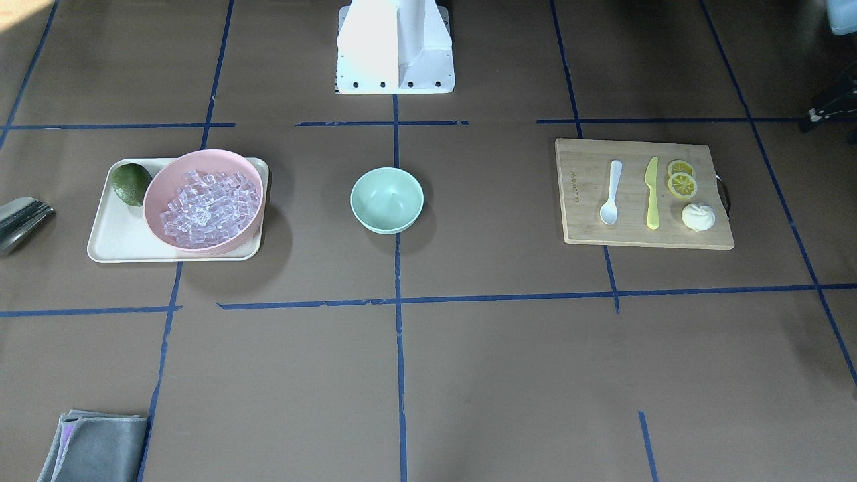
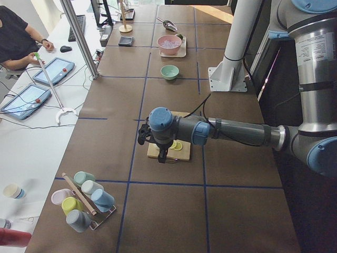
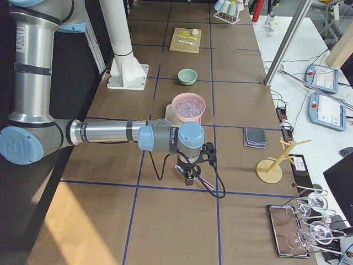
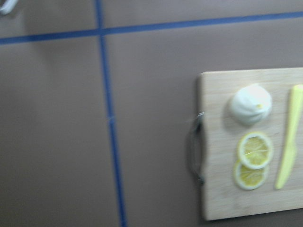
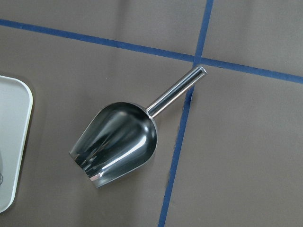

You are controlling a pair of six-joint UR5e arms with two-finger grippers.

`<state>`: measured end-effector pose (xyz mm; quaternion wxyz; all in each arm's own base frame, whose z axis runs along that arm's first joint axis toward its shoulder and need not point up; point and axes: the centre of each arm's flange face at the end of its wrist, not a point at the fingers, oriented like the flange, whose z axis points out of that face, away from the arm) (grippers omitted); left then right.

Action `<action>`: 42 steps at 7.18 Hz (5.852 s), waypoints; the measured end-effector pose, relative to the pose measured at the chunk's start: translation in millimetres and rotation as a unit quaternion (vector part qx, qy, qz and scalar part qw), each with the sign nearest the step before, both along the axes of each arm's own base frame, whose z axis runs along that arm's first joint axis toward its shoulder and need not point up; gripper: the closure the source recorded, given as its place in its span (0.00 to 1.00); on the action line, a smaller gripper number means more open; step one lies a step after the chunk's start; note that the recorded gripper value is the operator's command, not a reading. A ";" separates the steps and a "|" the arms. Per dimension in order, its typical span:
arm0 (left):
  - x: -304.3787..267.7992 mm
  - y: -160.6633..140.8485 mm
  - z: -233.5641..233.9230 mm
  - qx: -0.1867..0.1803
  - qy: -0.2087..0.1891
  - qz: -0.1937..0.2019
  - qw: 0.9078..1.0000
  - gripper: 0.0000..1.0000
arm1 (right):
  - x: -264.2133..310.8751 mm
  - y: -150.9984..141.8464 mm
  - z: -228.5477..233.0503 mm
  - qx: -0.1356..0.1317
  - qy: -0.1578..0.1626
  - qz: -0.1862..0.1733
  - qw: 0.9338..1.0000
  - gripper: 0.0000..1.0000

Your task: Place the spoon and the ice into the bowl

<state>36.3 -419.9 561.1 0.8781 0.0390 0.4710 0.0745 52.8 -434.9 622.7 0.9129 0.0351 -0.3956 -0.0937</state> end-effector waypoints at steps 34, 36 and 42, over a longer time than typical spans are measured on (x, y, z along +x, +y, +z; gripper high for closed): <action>533.4 -16.0 -403.6 -0.097 0.053 -0.067 0.992 0.01 | -13.3 -3.7 -4.0 0.003 -0.007 -0.014 1.000 0.00; 535.8 -14.2 -403.8 -0.092 0.053 -0.073 0.992 0.00 | -13.7 -3.7 -4.5 0.003 -0.009 -0.014 1.000 0.00; 456.1 4.1 -371.9 -0.070 0.072 -0.084 0.991 0.05 | -100.1 -27.5 -87.0 -0.034 -0.052 0.042 0.997 0.00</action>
